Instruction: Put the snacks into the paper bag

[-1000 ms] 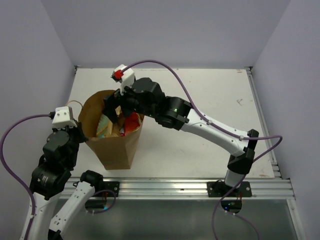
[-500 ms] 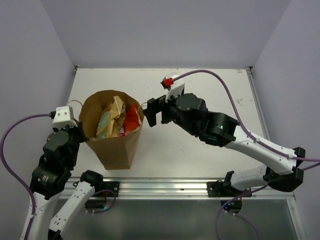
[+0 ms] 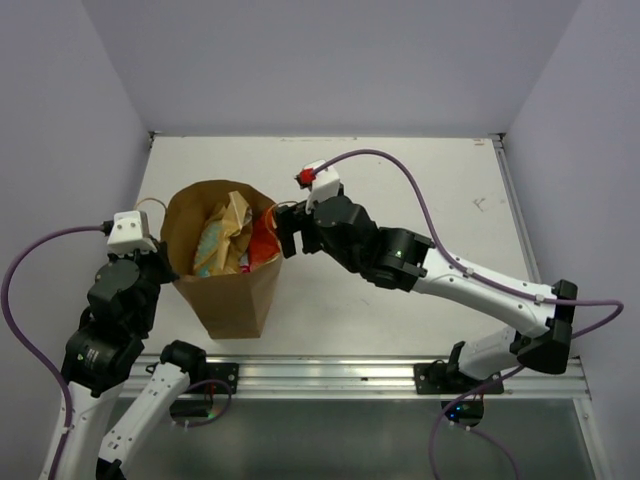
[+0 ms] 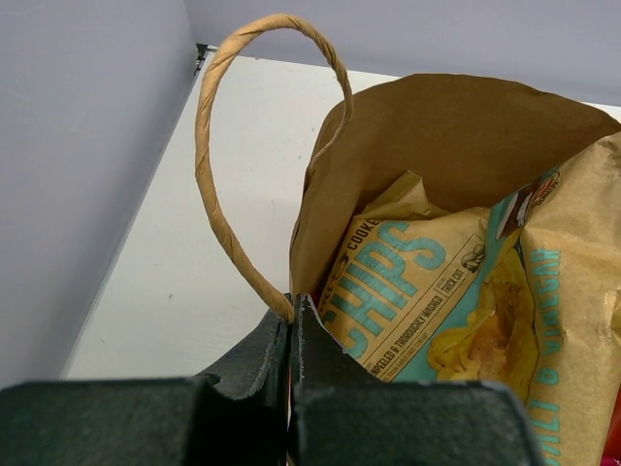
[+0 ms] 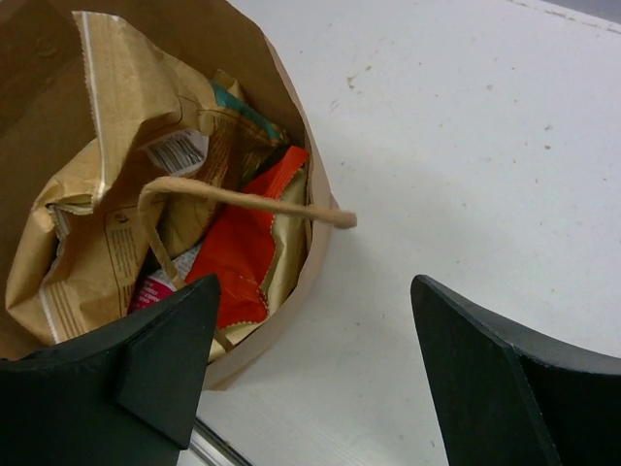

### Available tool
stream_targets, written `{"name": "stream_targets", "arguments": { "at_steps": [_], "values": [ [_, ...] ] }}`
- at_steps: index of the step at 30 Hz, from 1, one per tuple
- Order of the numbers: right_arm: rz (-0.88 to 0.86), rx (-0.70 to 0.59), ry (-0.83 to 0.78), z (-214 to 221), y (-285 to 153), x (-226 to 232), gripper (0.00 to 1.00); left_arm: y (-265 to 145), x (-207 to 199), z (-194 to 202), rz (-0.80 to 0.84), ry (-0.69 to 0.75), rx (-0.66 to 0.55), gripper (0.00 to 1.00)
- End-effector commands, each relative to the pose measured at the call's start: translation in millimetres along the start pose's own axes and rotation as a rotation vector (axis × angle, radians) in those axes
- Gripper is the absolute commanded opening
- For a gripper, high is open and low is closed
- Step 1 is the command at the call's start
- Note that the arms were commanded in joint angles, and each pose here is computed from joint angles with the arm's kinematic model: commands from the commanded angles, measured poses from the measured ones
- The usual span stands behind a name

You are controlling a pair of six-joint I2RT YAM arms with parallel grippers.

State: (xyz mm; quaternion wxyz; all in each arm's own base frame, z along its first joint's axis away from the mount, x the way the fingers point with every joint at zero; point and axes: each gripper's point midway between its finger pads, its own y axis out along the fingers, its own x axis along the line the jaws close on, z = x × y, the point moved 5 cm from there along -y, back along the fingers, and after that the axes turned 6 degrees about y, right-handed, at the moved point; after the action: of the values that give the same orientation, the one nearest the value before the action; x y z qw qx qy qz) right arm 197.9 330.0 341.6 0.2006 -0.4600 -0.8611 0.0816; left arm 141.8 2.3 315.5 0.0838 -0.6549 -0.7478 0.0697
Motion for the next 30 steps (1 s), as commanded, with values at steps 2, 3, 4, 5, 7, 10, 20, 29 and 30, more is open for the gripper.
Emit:
{"name": "stream_targets", "arguments": {
  "at_steps": [2,3,4,5,7,10,20,29,30],
  "values": [
    [-0.021,0.002,0.052,2,20,13,0.81,5,-8,-12,0.034,-0.027,-0.051,0.0],
    [-0.029,0.016,0.053,5,22,15,0.8,6,-8,-12,0.037,-0.026,-0.051,0.0],
    [-0.023,0.024,0.051,7,25,15,0.76,6,-9,-12,0.041,-0.027,-0.052,0.0],
    [-0.018,0.037,0.053,12,28,15,0.67,6,-11,-13,0.056,-0.033,-0.058,0.0],
    [-0.012,0.05,0.049,16,30,15,0.49,8,-16,-13,0.084,-0.046,-0.073,0.0],
    [-0.002,0.034,0.047,12,28,13,0.0,12,-28,-13,0.151,-0.081,-0.083,0.0],
    [0.12,-0.089,-0.037,-49,-15,-10,0.0,8,-77,-61,0.474,-0.244,-0.22,0.0],
    [0.245,-0.129,-0.052,-63,-50,-46,0.0,15,-107,-54,0.651,-0.388,-0.234,0.0],
    [0.255,-0.13,-0.052,-63,-51,-50,0.0,17,-109,-53,0.66,-0.395,-0.229,0.0]
  ]
}}
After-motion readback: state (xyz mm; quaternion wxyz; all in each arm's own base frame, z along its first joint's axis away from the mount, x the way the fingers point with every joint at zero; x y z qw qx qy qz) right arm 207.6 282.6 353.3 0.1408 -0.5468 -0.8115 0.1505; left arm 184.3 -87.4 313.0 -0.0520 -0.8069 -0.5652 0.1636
